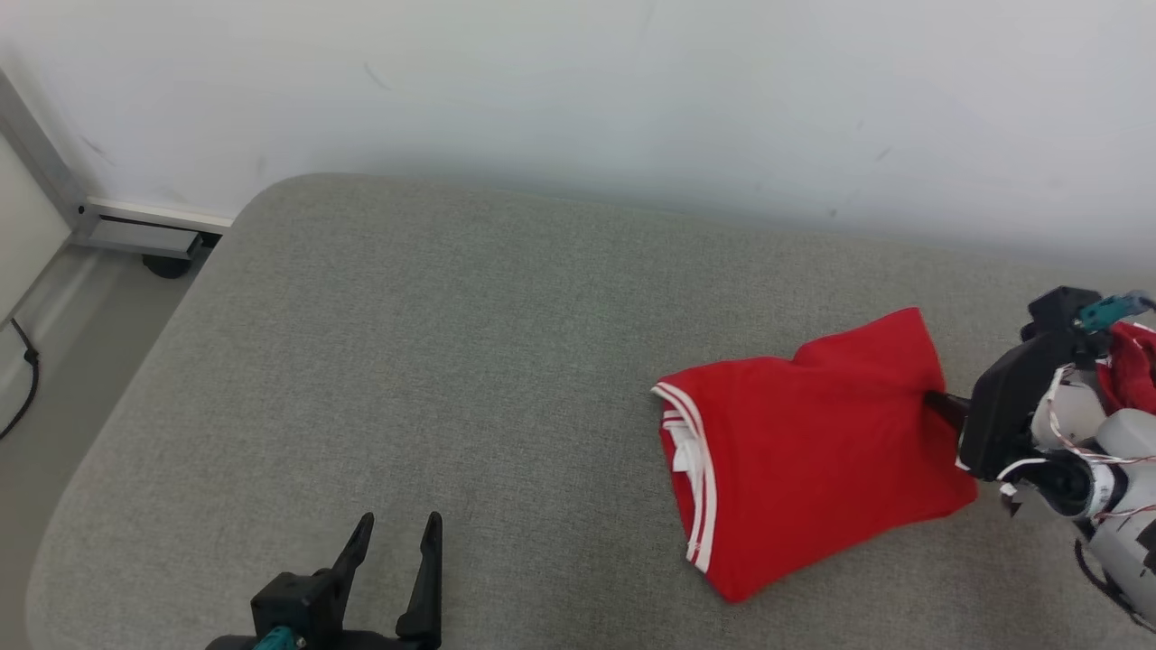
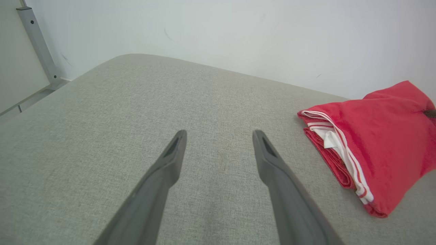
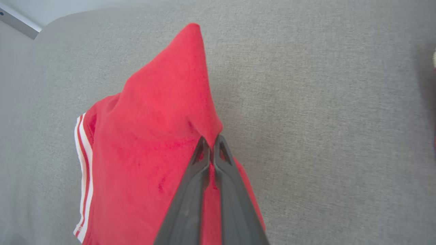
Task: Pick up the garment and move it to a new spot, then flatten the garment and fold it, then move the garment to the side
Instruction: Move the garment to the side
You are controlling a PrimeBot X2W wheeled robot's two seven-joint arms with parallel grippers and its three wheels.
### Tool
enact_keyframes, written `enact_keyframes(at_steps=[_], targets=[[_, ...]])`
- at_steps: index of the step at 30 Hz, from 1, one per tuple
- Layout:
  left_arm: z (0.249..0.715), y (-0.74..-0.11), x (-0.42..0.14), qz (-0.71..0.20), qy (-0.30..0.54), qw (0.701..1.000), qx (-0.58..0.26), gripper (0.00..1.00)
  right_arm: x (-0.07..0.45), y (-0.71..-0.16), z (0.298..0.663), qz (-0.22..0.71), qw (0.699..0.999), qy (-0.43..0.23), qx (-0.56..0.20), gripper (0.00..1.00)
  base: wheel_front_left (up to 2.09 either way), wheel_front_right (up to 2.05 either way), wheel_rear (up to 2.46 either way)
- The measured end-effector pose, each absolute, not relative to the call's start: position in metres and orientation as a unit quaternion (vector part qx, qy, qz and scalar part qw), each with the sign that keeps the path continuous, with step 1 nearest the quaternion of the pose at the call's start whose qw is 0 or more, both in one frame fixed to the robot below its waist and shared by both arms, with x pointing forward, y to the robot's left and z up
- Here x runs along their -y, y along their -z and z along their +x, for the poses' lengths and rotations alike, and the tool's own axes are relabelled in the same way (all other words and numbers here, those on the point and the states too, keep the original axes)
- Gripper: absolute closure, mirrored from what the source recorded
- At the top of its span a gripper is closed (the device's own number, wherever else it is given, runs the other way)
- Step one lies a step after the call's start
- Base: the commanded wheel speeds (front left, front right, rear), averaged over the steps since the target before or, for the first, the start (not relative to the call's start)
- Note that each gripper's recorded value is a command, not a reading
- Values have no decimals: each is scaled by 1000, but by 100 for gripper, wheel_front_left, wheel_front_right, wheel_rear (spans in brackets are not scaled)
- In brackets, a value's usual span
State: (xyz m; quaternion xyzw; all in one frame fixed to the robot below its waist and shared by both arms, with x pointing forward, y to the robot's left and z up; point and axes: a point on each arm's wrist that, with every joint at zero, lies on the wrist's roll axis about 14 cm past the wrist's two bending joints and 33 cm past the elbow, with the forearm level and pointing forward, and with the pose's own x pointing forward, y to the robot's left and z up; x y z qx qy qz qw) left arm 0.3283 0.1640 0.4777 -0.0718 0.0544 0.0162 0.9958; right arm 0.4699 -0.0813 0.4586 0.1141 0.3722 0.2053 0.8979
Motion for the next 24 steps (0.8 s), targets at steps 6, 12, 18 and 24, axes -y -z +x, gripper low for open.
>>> enact_keyframes(at_steps=[6,12,18,24], targets=[[334,-475,-159,-71,-7,996,-58,0,119,-463,485,96,909,-169,-368,100,0,0,0],[342,-472,-153,-69,5,996,-65,0,166,-472,505,81,921,-120,-361,100,0,0,0],[356,-473,-147,-64,19,996,-64,0,204,-480,520,82,929,-73,-353,100,0,0,0],[361,-467,-140,-64,29,995,-73,0,228,-482,526,67,933,-45,-351,100,0,0,0]])
